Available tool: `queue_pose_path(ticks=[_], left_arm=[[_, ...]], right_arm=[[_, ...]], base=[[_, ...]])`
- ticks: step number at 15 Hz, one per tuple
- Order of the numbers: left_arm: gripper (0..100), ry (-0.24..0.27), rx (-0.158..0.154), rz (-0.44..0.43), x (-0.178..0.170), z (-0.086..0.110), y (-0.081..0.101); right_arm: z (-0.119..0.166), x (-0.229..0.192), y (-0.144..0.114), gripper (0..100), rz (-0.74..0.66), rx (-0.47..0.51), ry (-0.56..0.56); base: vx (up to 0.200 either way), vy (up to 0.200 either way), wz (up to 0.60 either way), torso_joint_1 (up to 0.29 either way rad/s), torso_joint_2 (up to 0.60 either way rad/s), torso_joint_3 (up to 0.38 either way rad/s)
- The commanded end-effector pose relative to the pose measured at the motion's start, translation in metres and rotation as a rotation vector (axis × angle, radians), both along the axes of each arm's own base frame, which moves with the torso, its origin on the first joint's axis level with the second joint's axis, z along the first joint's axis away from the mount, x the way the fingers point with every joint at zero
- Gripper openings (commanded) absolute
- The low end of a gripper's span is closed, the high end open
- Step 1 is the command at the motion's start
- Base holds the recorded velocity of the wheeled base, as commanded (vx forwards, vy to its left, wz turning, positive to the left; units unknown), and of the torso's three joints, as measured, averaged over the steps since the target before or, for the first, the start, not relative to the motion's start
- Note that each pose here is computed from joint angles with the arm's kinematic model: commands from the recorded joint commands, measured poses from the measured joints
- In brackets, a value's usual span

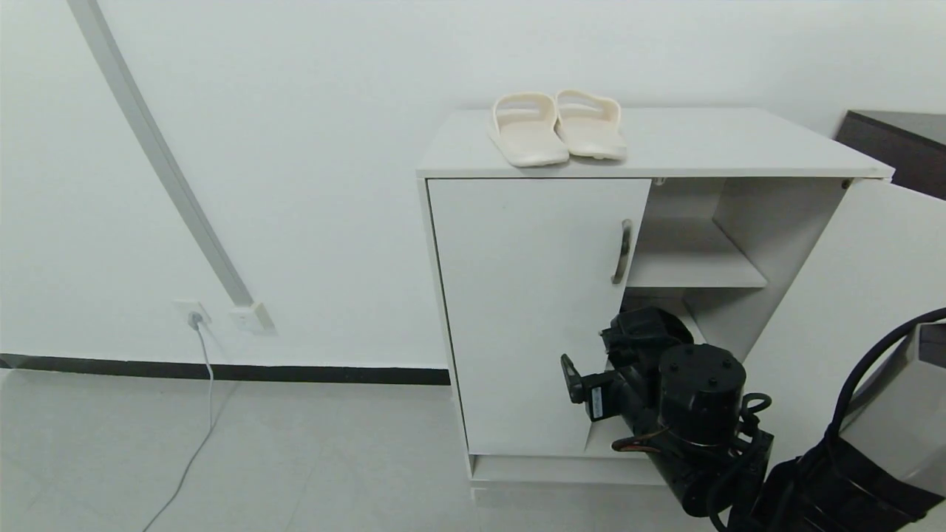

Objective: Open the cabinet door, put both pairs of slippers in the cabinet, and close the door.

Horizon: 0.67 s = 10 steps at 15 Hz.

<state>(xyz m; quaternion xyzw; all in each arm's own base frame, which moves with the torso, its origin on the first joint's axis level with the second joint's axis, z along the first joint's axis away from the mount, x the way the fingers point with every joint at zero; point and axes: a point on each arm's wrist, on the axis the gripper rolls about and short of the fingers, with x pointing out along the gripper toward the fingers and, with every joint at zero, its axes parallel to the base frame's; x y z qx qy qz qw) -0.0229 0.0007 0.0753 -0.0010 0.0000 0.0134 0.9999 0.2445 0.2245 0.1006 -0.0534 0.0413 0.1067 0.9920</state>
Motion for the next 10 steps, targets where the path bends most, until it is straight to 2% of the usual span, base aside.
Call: queue_pose_path(ticks=[1, 10], left_arm=[[0, 0.002, 0.000, 0.001, 0.0001, 0.0000, 0.0000], [0, 0.002, 0.002, 0.001, 0.0001, 0.0000, 0.0000]], right_arm=[[0.0001, -0.0004, 0.0004, 100, 0.002, 0.000, 0.000], [0.0008, -0.0045, -0.0015, 100, 0.010, -0.005, -0.013]], base=[[0.000, 0.000, 0.00, 0.154, -0.48, -0.325], [0.000, 0.000, 0.00, 0.181, -0.49, -0.314]])
